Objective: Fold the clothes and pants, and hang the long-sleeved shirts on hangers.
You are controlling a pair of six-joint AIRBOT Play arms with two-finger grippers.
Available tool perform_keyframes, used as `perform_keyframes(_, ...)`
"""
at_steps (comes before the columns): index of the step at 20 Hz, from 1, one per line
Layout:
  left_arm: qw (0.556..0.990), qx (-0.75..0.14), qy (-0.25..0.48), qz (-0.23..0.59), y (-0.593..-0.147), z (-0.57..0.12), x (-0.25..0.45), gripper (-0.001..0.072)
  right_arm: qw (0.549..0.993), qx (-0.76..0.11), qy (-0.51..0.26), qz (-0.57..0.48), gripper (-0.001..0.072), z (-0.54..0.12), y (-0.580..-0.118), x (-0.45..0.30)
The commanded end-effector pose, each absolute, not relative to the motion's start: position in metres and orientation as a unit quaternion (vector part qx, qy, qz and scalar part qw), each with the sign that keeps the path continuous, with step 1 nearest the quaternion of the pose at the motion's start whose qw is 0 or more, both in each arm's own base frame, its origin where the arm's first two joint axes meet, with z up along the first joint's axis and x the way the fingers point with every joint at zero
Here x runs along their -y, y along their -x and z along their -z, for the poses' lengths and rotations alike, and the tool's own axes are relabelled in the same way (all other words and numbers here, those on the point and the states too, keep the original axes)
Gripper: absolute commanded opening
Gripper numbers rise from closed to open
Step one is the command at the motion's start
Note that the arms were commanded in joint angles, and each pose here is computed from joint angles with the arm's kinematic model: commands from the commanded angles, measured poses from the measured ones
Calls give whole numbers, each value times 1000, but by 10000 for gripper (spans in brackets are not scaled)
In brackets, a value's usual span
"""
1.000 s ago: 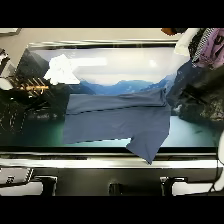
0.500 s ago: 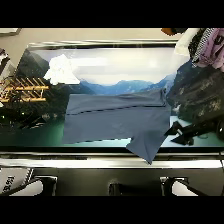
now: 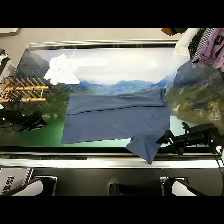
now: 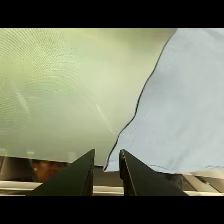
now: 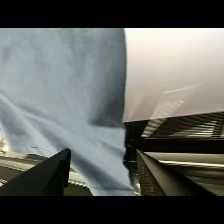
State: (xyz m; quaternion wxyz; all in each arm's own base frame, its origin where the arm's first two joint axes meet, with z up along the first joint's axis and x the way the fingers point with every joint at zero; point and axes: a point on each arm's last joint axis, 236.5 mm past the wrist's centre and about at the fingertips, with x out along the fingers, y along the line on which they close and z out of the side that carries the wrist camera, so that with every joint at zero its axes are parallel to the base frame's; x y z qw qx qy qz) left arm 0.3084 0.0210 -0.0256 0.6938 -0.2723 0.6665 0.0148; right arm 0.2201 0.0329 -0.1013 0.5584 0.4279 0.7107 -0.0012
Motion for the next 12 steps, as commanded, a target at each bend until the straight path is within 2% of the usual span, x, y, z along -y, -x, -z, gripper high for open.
perform_keyframes(1,698,-662,272,-15,-306,22,-21,194,573,-692,-439,12,477,108,-231,-31)
perform_keyframes(4,699,-660,275,-20,-295,22,-19,194,550,-705,-448,11,474,119,-217,-39)
perform_keyframes(6,693,-664,281,-24,-280,27,-17,194,551,-705,-445,17,353,126,-212,-39)
perform_keyframes(7,690,-665,285,-28,-272,30,-17,194,557,-701,-445,20,327,128,-215,-37)
perform_keyframes(8,688,-665,289,-31,-264,32,-17,194,563,-697,-444,23,221,129,-218,-35)
perform_keyframes(12,685,-652,322,-45,-236,47,-6,194,565,-695,-445,18,69,128,-219,-36)
